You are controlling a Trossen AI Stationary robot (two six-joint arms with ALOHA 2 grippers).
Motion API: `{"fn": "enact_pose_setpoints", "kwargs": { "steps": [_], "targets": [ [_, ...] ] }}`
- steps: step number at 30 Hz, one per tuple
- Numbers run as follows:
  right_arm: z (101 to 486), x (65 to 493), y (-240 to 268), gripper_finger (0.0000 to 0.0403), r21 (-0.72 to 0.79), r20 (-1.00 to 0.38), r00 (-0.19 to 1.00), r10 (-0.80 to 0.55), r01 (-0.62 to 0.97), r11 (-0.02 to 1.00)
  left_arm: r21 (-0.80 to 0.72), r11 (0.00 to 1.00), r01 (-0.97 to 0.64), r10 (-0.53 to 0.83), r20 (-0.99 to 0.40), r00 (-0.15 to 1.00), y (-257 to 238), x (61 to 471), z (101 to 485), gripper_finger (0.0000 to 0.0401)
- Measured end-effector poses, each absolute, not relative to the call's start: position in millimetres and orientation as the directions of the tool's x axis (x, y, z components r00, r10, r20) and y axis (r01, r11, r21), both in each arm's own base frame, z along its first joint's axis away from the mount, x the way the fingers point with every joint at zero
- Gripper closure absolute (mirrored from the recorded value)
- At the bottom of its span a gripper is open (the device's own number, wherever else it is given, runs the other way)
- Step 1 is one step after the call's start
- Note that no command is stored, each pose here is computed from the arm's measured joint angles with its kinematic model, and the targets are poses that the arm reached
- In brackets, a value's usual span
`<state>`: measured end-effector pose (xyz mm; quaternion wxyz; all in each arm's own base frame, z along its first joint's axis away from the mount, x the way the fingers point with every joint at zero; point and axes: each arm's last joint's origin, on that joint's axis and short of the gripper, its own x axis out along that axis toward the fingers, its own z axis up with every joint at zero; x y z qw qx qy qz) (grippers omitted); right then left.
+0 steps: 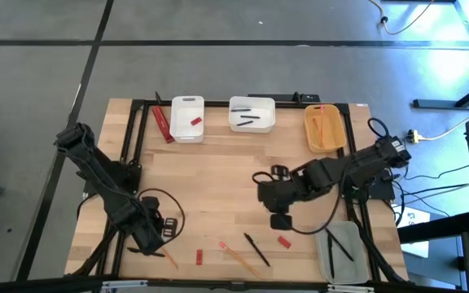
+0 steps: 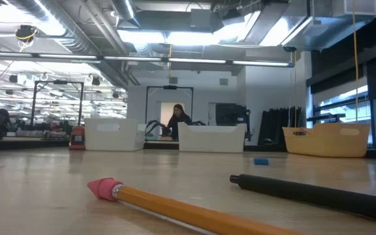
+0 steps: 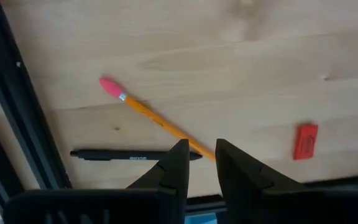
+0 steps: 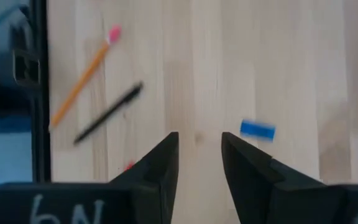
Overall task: Sort crayons/erasers/pens/pencils in bins
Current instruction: Put the yellow pencil into the yellow bin
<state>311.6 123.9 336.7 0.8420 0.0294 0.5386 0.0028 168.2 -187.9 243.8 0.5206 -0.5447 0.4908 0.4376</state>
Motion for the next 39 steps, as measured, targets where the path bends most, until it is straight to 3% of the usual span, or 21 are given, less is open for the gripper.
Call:
{"fn": "enact_pose_setpoints", "kwargs": {
  "steps": [8,15,27,36,39],
  "targets": [
    [350,338,115,0.0280,0.029,-0.773,0.612,0.164,-0.224,0.974,-0.111,-0.043,-0.993,-0.081,-0.990,0.115,-191,166,242,0.0325],
    [356,351,104,0.0280,0.067,-0.672,0.609,0.421,-0.516,0.854,-0.101,-0.087,-0.991,-0.072,-0.992,0.107,-190,165,241,0.0325],
    [355,355,92,0.0280,0.002,-0.683,0.658,0.318,-0.433,0.901,-0.092,-0.137,-0.986,-0.078,-0.992,0.103,-195,160,241,0.0325],
    [356,356,93,0.0280,0.001,-0.680,0.660,0.319,-0.434,0.901,-0.096,-0.106,-0.990,-0.082,-0.991,0.105,-199,155,241,0.0325],
    [356,356,93,0.0280,0.001,-0.680,0.660,0.319,-0.434,0.901,-0.117,-0.018,-0.993,-0.072,-0.990,0.117,-199,156,241,0.0325]
  ]
}}
